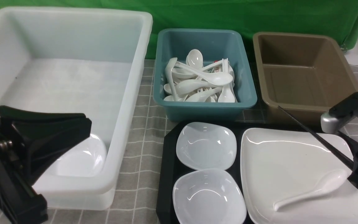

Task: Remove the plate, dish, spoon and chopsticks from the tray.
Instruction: Use the right arm to put the chopsticks into the small storage box on the right

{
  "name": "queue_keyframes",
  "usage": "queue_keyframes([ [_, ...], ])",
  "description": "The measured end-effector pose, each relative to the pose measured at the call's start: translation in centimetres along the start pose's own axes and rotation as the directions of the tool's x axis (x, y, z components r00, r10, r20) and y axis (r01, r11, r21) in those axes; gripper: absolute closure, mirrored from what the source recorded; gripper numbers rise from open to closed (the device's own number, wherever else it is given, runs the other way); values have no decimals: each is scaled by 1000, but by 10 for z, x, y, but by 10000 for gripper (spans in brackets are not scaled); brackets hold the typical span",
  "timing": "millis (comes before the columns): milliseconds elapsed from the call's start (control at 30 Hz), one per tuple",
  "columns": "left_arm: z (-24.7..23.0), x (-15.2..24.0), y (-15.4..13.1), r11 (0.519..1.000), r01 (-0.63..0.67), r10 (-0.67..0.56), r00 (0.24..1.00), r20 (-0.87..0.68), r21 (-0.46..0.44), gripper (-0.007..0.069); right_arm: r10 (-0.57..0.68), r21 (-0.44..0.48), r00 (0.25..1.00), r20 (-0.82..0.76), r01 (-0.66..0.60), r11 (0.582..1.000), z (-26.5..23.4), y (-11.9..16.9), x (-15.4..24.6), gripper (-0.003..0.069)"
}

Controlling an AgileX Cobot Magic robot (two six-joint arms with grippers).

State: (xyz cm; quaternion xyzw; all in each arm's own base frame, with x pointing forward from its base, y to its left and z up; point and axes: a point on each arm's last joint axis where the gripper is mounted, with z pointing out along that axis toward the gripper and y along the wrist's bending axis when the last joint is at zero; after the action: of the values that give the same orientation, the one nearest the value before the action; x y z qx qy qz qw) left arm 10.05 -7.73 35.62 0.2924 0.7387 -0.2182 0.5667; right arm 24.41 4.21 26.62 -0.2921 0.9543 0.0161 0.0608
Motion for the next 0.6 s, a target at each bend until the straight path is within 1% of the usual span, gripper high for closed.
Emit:
queue_keyframes([
  [100, 0, -3, 2, 1000, 0, 0, 1000, 31, -22, 615, 37, -74, 994, 104, -29, 997, -15, 12, -4, 589],
  [200, -1, -9, 7, 997, 3, 5, 995, 100, -72, 615, 106, -112, 961, 257, -79, 991, -28, 8, -25, 589],
  [267, -1, -13, 9, 995, 9, 5, 990, 140, -99, 615, 178, -130, 923, 341, -141, 981, -34, -8, -46, 589],
  [433, -2, -17, 12, 991, 17, 8, 982, 189, -132, 615, 320, -211, 843, 432, -250, 945, -34, -50, -87, 589],
  [467, -2, -17, 12, 991, 18, 8, 982, 190, -133, 615, 358, -243, 824, 439, -275, 930, -29, -60, -97, 589],
  [500, -2, -17, 12, 991, 19, 7, 982, 191, -133, 615, 365, -246, 815, 450, -280, 928, -32, -64, -100, 589],
  [533, -2, -17, 12, 991, 19, 6, 982, 190, -131, 615, 411, -285, 787, 459, -308, 908, -25, -80, -114, 589],
  [600, -2, -16, 11, 992, 20, 3, 983, 182, -125, 615, 461, -321, 744, 483, -339, 884, -20, -105, -134, 589],
])
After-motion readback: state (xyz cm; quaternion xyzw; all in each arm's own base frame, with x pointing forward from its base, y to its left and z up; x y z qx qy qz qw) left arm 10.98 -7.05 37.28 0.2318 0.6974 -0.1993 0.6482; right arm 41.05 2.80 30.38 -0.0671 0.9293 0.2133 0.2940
